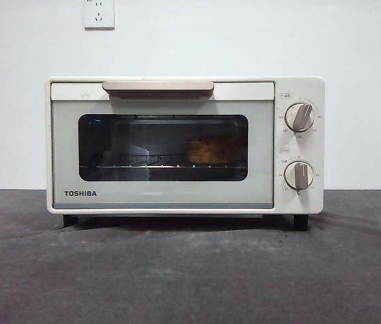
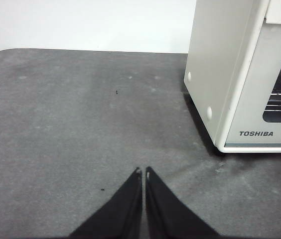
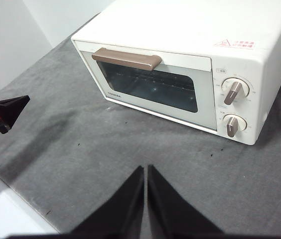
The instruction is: The left arm flap open the oven, the right arm pick bread and place it into oven, the left arm flap close the oven
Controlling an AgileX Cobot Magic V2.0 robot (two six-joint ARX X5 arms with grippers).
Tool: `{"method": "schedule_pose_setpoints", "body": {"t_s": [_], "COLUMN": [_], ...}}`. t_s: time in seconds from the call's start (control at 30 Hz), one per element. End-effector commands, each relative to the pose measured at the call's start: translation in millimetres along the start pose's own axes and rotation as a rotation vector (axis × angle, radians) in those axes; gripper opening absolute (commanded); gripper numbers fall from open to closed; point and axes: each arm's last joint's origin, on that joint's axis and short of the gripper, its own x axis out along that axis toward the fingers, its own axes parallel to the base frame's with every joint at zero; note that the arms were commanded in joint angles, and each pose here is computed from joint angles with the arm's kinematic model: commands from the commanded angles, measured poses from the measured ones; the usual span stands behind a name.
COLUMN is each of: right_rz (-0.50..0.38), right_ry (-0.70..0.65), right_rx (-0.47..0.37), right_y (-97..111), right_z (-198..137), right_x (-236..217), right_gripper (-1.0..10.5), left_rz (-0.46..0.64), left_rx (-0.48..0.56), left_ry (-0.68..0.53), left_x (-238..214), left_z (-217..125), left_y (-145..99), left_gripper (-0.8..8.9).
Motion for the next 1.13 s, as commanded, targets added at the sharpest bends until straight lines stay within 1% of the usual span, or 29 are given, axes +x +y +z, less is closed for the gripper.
{"method": "schedule_pose_setpoints", "body": {"t_s": [0.03,0.2,0.27,0.37,0.4,0.43,0.47,0.53,0.57,0.67,0.77,0.93,1.13], "right_rz": [0.009,0.008,-0.039,-0.167,-0.214,-0.284,-0.327,-0.378,-0.401,-0.439,-0.488,-0.554,-0.582], "right_ry": [-0.026,-0.032,-0.061,-0.120,-0.141,-0.174,-0.201,-0.257,-0.281,-0.347,-0.375,-0.358,-0.325], "right_rx": [-0.018,-0.018,-0.012,-0.053,-0.054,-0.050,-0.042,-0.044,-0.075,-0.179,-0.223,-0.201,-0.188], "right_y": [2,2,-1,-10,-14,-19,-23,-32,-37,-52,-69,-93,-107], "right_z": [5,5,5,2,0,-4,-7,-15,-21,-39,-62,-101,-131], "right_x": [-4,-4,-7,-6,-5,-4,-2,4,8,22,37,58,72], "right_gripper": [0.1,0.1,0.1,0.1,0.1,0.1,0.1,0.1,0.1,0.1,0.1,0.1,0.1], "left_rz": [0.006,0.006,0.006,0.006,0.006,0.006,0.006,0.006,0.006,0.006,0.006,0.006,0.006], "left_rx": [0.007,0.007,0.007,0.007,0.007,0.007,0.007,0.007,0.007,0.007,0.007,0.007,0.007], "left_ry": [0.023,0.023,0.023,0.023,0.023,0.023,0.023,0.023,0.023,0.023,0.023,0.023,0.023], "left_x": [2,2,2,2,2,2,2,2,2,2,2,2,2], "left_z": [-7,-7,-7,-7,-7,-7,-7,-7,-7,-7,-7,-7,-7], "left_y": [0,0,0,0,0,0,0,0,0,0,0,0,0], "left_gripper": [0.20,0.20,0.20,0.20,0.20,0.20,0.20,0.20,0.20,0.20,0.20,0.20,0.20]}}
